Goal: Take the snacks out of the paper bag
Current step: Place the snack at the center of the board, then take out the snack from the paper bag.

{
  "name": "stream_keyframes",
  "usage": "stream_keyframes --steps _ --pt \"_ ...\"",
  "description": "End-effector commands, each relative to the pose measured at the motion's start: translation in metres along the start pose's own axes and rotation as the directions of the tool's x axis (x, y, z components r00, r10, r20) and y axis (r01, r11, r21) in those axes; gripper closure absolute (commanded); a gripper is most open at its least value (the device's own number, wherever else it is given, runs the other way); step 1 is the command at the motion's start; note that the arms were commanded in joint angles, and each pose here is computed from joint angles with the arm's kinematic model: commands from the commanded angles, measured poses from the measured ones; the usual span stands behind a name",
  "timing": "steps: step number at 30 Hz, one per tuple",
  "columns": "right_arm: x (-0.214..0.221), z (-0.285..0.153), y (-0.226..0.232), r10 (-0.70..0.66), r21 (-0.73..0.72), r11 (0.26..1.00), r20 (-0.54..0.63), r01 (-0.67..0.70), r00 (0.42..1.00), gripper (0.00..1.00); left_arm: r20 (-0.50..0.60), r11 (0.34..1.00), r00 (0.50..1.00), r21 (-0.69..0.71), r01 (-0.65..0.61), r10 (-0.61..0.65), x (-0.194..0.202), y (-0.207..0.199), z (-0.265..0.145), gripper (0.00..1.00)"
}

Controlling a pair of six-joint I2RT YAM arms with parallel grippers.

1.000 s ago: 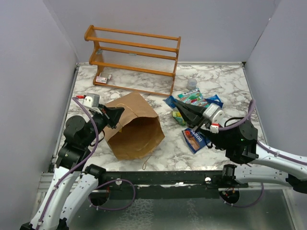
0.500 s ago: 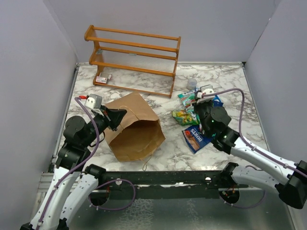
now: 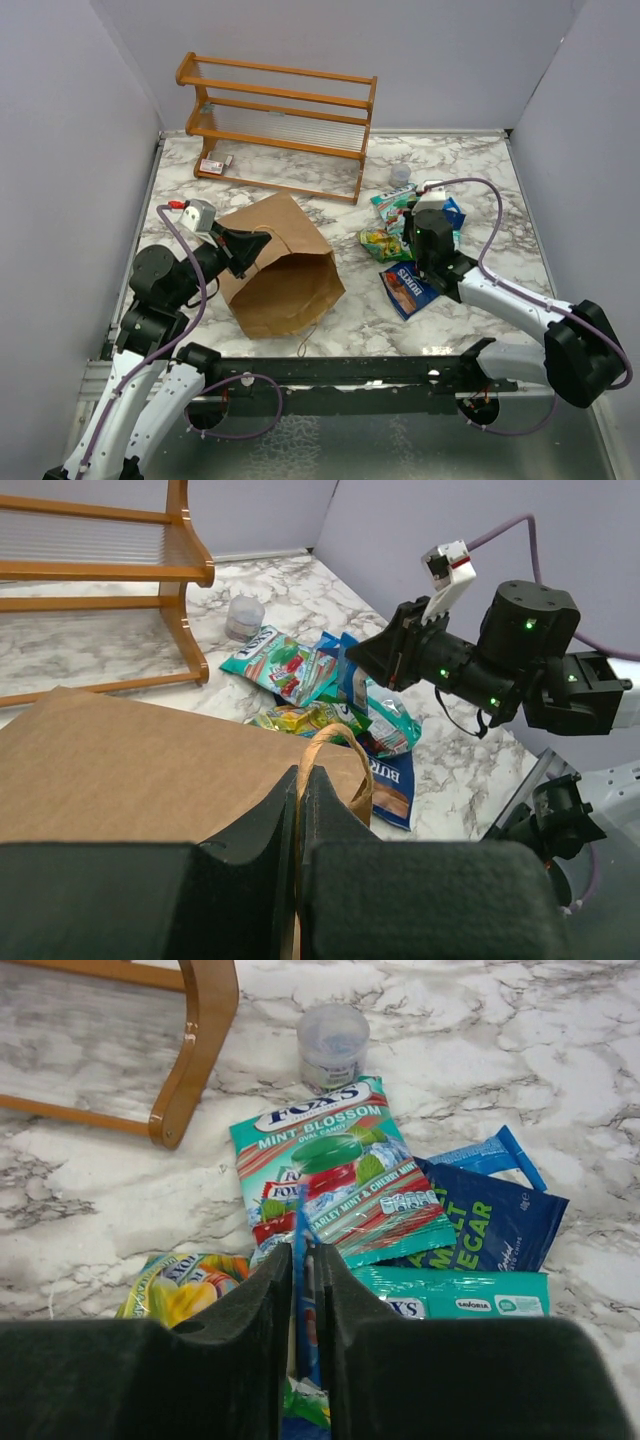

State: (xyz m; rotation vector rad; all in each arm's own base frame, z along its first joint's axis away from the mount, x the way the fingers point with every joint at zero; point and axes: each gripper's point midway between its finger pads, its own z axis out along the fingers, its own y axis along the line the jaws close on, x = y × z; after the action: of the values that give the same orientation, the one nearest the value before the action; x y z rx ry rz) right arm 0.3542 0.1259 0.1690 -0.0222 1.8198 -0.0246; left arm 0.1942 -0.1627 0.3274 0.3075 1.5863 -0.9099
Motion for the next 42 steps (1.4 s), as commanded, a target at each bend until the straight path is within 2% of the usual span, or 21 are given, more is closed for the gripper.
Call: stream_keyframes --steps 1,6,9,12,16,21,24,27,30,33,34,37,40,42 --pt "0.008 0.003 0.000 0.043 0.008 0.999 -0.013 -0.043 0.999 0.75 0.010 0.999 1.000 0.046 -0.011 0.011 -0.006 -0.009 0.001 1.00" --pt "-0.012 -0.006 0.019 0.006 -0.136 0.991 0.019 -0.003 1.000 0.50 0.001 0.999 1.000 0.048 -0.011 0.011 -0.002 -0.008 0.002 1.00" --pt "-0.037 -0.021 0.037 0.018 -0.266 0.964 0.065 0.000 0.998 0.30 -0.007 0.999 1.000 0.047 -0.007 0.007 0.001 -0.006 0.004 1.00" --pt "-0.057 -0.039 0.058 0.021 -0.410 0.912 0.101 0.022 0.995 0.22 -0.013 0.999 1.000 0.052 -0.003 0.004 0.002 -0.006 0.005 1.00" --pt "-0.066 -0.068 0.093 0.019 -0.622 0.782 0.107 0.052 0.994 0.22 -0.012 0.999 1.000 0.052 -0.008 0.009 0.001 -0.006 0.007 1.00" --pt "-0.069 -0.138 0.134 0.069 -0.877 0.453 0.216 0.162 0.974 0.21 -0.014 0.999 1.000 0.050 -0.012 0.013 0.000 -0.005 0.008 1.00" --pt "-0.064 -0.187 0.149 0.112 -0.917 0.253 0.344 0.308 0.932 0.21 -0.016 0.999 1.000 0.048 -0.013 0.014 0.001 -0.005 0.007 1.00" --pt "-0.054 -0.231 0.165 0.163 -0.878 0.115 0.479 0.466 0.863 0.21 -0.016 0.999 1.000 0.046 -0.012 0.013 0.002 -0.004 0.007 1.00" --pt "-0.045 -0.247 0.186 0.169 -0.830 0.070 0.556 0.553 0.814 0.21 -0.015 0.999 1.000 0.046 -0.012 0.013 0.001 -0.004 0.007 1.00" --pt "-0.025 -0.261 0.214 0.133 -0.768 -0.064 0.627 0.638 0.768 0.26 -0.012 0.999 1.000 0.036 -0.005 0.005 0.000 -0.003 0.007 1.00" --pt "-0.019 -0.264 0.224 0.130 -0.738 -0.085 0.658 0.669 0.742 0.27 -0.011 1.000 1.000 0.030 0.004 -0.003 0.001 -0.003 0.007 1.00" --pt "-0.014 -0.252 0.254 0.096 -0.666 -0.033 0.740 0.745 0.666 0.31 -0.014 1.000 1.000 0.018 0.016 -0.016 0.002 -0.001 0.007 1.00" --pt "0.006 -0.229 0.285 0.003 -0.601 -0.030 0.799 0.799 0.601 0.43 -0.011 1.000 1.000 0.007 0.020 -0.020 -0.001 0.000 0.006 1.00" --pt "0.012 -0.216 0.298 -0.016 -0.564 -0.002 0.826 0.826 0.564 0.50 -0.005 1.000 1.000 0.010 0.020 -0.020 -0.004 -0.002 0.006 1.00"
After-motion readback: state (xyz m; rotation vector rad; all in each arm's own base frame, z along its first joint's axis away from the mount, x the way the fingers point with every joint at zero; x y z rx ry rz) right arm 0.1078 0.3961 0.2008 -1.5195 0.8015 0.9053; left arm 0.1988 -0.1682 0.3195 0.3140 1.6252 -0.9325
